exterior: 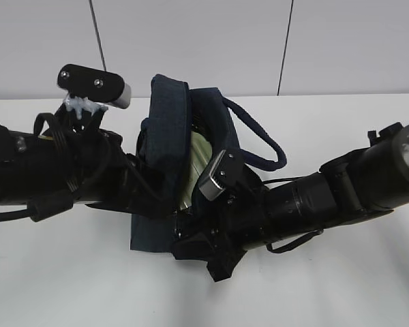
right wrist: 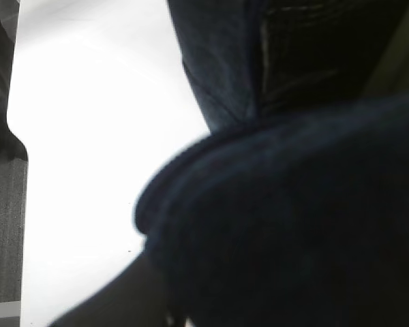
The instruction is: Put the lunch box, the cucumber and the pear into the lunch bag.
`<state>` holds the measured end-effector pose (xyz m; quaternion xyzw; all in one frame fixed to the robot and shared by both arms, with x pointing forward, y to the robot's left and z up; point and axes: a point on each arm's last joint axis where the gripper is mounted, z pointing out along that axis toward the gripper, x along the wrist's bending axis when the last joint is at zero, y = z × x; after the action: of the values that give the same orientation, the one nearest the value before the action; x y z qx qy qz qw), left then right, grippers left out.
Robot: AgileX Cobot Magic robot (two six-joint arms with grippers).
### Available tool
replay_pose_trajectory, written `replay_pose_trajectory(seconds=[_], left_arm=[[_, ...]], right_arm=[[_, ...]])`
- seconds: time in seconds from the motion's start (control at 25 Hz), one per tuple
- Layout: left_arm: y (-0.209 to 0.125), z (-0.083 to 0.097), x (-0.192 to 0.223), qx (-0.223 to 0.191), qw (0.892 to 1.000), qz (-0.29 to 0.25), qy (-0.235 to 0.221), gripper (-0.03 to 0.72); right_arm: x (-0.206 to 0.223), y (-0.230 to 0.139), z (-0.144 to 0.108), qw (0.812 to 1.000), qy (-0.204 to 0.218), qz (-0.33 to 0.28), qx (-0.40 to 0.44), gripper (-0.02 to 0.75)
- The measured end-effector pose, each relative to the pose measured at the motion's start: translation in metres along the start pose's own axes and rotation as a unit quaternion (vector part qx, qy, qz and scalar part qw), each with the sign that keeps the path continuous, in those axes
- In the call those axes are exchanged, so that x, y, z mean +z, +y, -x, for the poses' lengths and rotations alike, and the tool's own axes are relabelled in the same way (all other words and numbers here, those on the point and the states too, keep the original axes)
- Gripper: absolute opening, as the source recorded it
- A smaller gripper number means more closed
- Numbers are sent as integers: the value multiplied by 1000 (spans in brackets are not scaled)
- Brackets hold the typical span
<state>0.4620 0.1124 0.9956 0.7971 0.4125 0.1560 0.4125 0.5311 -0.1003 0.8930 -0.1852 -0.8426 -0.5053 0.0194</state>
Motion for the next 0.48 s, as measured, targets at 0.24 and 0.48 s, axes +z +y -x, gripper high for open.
replay_pose_trajectory(seconds=[0.24,0.48], left_arm=[[0,0,0,0,1000,0,0,3],[0,0,0,0,1000,0,0,3]], right_arm=[[1,1,0,1000,1,0,17,0],[1,1,0,1000,1,0,30,0]])
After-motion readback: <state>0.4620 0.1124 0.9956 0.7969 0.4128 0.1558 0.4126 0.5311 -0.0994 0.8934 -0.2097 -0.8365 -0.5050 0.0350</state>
